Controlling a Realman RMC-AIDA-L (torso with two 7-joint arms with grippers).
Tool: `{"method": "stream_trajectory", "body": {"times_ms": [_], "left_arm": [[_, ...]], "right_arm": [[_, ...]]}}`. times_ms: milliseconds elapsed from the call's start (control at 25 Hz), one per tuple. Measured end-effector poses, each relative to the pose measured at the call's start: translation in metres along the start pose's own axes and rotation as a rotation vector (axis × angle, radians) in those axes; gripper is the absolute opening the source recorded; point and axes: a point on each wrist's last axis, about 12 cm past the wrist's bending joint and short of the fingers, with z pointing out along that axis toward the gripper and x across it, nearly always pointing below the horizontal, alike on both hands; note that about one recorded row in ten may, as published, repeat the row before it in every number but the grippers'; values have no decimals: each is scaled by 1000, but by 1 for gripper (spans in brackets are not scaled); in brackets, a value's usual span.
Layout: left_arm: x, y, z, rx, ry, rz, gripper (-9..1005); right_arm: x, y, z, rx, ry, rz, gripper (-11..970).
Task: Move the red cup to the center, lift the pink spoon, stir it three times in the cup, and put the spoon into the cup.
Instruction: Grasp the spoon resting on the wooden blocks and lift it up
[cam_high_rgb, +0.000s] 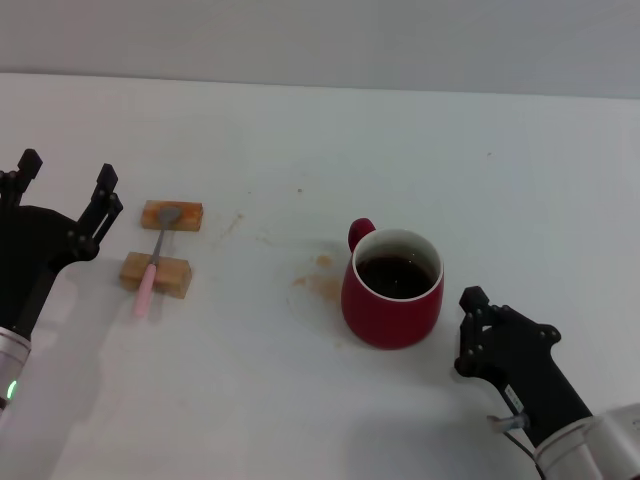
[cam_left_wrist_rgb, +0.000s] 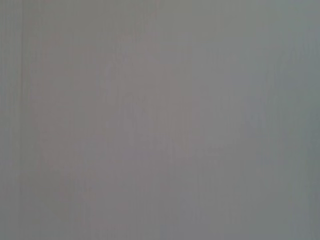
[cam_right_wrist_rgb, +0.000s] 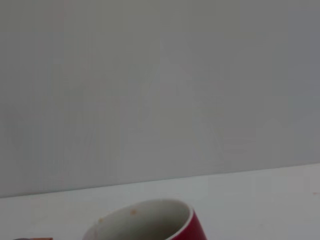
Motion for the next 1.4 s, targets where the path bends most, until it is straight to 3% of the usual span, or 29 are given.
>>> {"method": "stream_trajectory", "body": {"times_ms": [1120,1400], "left_arm": [[-3,0,4,1,-23,-5,831],[-3,0,3,2,-21,-6,831]], "right_arm": [[-17,13,43,-125,2,-54,-1],[-11,6,27,-70,-10,-33,-1]]}}
